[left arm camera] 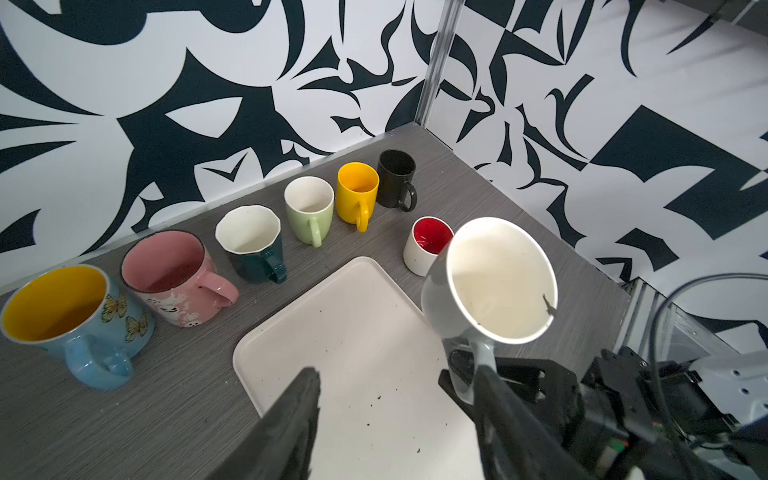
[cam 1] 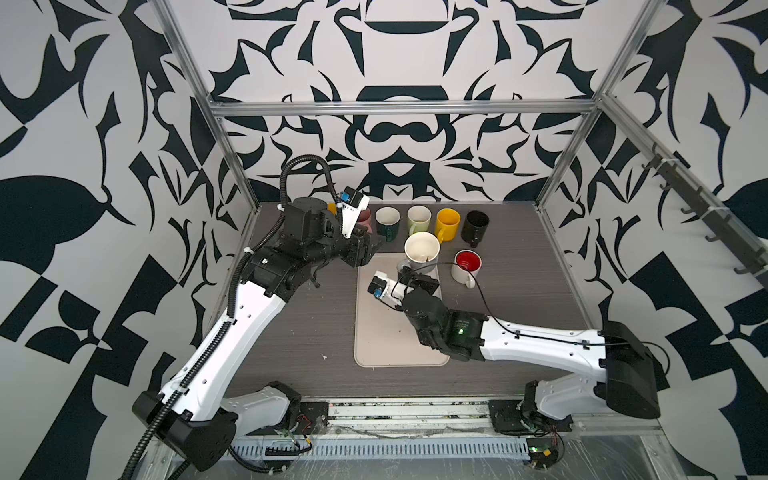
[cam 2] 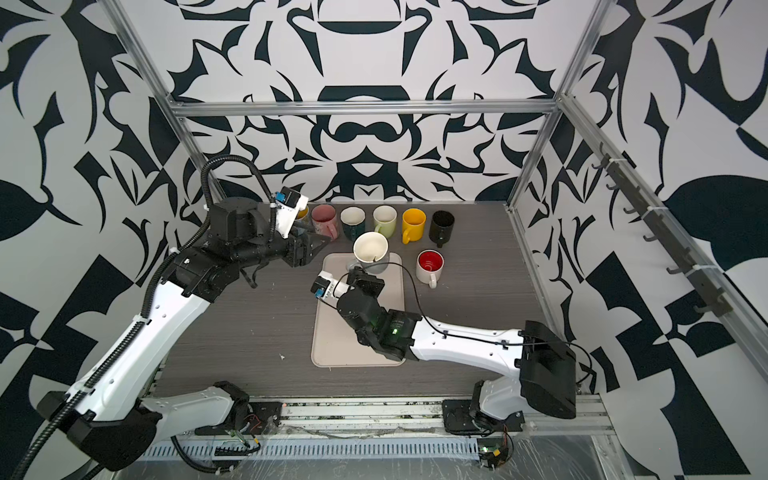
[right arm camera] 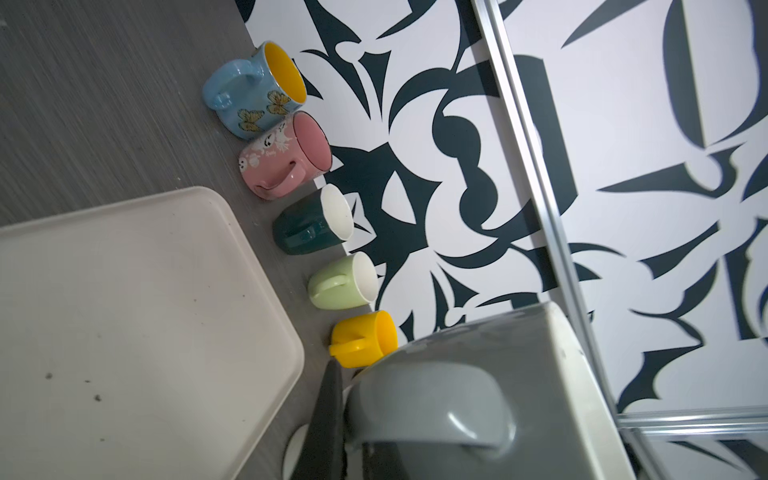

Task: Turn the mug right side up
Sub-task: 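Rotate the grey mug upright and hand it to the left gripper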

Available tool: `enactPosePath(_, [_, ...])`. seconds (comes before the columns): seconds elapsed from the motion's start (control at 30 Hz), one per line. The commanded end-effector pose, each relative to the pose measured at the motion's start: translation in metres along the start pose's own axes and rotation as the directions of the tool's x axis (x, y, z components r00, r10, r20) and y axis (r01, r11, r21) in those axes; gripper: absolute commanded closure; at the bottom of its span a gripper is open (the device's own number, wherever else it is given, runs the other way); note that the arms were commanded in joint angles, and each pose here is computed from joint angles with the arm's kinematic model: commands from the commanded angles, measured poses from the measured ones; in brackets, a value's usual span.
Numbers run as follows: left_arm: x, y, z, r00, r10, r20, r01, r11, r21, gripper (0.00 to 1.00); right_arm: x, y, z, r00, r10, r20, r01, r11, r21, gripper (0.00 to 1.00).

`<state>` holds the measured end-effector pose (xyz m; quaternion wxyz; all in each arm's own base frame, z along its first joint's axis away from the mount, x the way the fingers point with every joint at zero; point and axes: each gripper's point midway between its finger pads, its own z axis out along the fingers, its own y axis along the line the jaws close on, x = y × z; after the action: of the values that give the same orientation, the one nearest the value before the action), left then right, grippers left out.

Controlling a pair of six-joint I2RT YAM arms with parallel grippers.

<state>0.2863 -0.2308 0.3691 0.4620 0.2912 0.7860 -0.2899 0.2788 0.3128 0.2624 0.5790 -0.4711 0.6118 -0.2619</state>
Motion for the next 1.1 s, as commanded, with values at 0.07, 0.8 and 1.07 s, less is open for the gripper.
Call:
enactPosePath(0.07, [0.021, -0.007, 0.004, 0.993, -0.008, -0.118, 0.015, 0.998, 0.059, 0.38, -0.022, -0.045, -0.007, 0.998, -0.024, 0.054, 0.013, 0.982, 0.189, 1.0])
enactPosePath(0.8, [0.071, -0.026, 0.016, 0.963, -0.002, -0.268, 0.029, 0.995, 0.096, 0.37, -0.053, -0.052, -0.002, 0.99, -0.061, 0.129, 0.031, 0.975, 0.222, 1.0])
enactPosePath(1.07, [0.082, -0.023, 0.026, 0.953, -0.001, -0.302, 0.021, 0.998, 0.063, 0.37, -0.059, -0.059, -0.005, 0.988, -0.02, 0.151, -0.013, 0.977, 0.213, 1.0])
